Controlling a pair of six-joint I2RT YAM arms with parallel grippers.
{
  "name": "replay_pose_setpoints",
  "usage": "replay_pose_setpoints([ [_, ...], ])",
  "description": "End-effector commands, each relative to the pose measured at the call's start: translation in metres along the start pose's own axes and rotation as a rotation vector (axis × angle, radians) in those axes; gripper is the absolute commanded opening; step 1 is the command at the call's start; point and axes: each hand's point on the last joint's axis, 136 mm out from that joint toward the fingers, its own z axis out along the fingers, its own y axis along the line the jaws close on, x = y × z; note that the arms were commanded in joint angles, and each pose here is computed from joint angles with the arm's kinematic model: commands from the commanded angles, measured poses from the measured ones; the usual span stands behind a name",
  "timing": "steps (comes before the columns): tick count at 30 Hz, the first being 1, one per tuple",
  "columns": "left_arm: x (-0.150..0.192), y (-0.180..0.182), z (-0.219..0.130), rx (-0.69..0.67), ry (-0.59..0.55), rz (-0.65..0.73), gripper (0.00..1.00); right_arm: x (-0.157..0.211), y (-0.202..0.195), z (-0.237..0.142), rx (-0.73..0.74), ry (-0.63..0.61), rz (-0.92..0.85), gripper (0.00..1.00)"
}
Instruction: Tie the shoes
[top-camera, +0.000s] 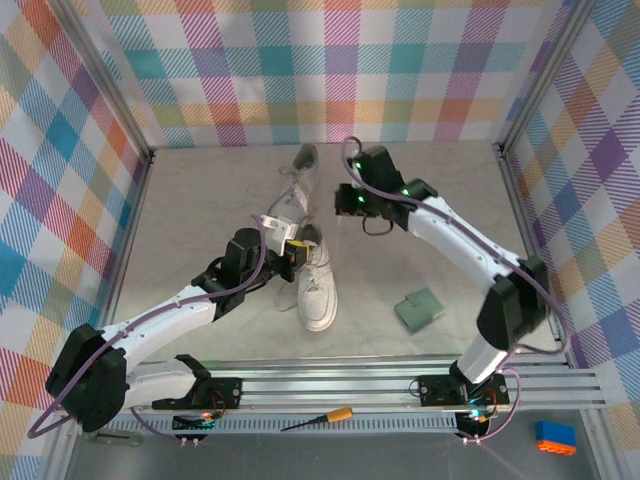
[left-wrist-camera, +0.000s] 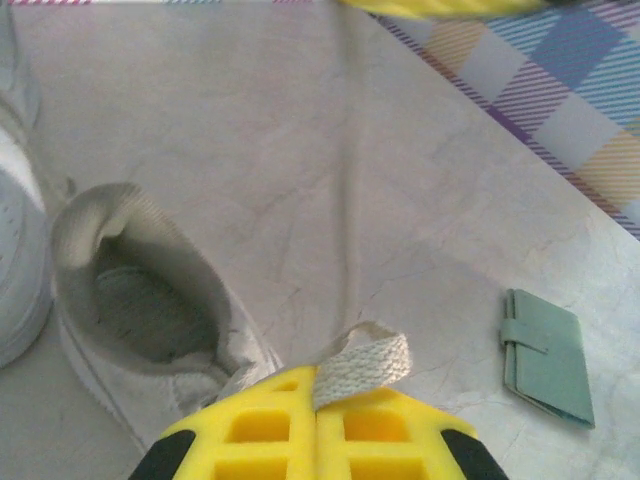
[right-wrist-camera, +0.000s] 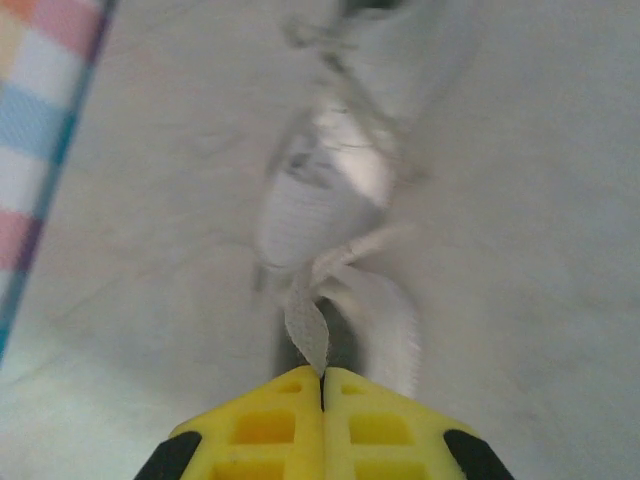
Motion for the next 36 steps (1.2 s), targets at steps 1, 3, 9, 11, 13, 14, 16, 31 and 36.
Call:
replay_pose_setpoints([
  [1,-0.012,-0.016,-0.004,0.090,-0.047,0.103,0.00,-0.018,0.060,0.005,-0.283,0.057,-0.144,0.00],
  [3,-0.009,-0.019,-0.003,0.108,-0.034,0.137,0.00,-0.020,0.085,0.011,-0.408,0.119,-0.160,0.00],
  [9,-0.003,-0.029,-0.005,0.149,-0.002,0.218,0.00,0.019,0.140,0.011,-0.647,0.313,-0.254,0.00],
  [11,-0.001,-0.032,-0.005,0.163,0.007,0.226,0.00,0.033,0.149,0.010,-0.671,0.349,-0.276,0.00],
  [13,0.000,-0.037,-0.005,0.187,0.012,0.231,0.00,0.041,0.151,0.010,-0.679,0.383,-0.272,0.05],
  [14,0.001,-0.039,-0.005,0.198,0.016,0.232,0.00,0.043,0.150,0.010,-0.679,0.397,-0.268,0.10],
  [16,0.002,-0.041,-0.004,0.209,0.019,0.232,0.00,0.041,0.144,0.012,-0.628,0.381,-0.270,0.21],
  [31,-0.008,0.000,-0.004,0.011,-0.013,0.115,0.00,0.017,0.008,-0.034,-0.134,-0.094,-0.049,0.49],
  [36,-0.013,0.012,0.008,-0.012,0.043,0.009,0.00,0.050,-0.012,-0.051,-0.173,-0.269,-0.124,0.61],
])
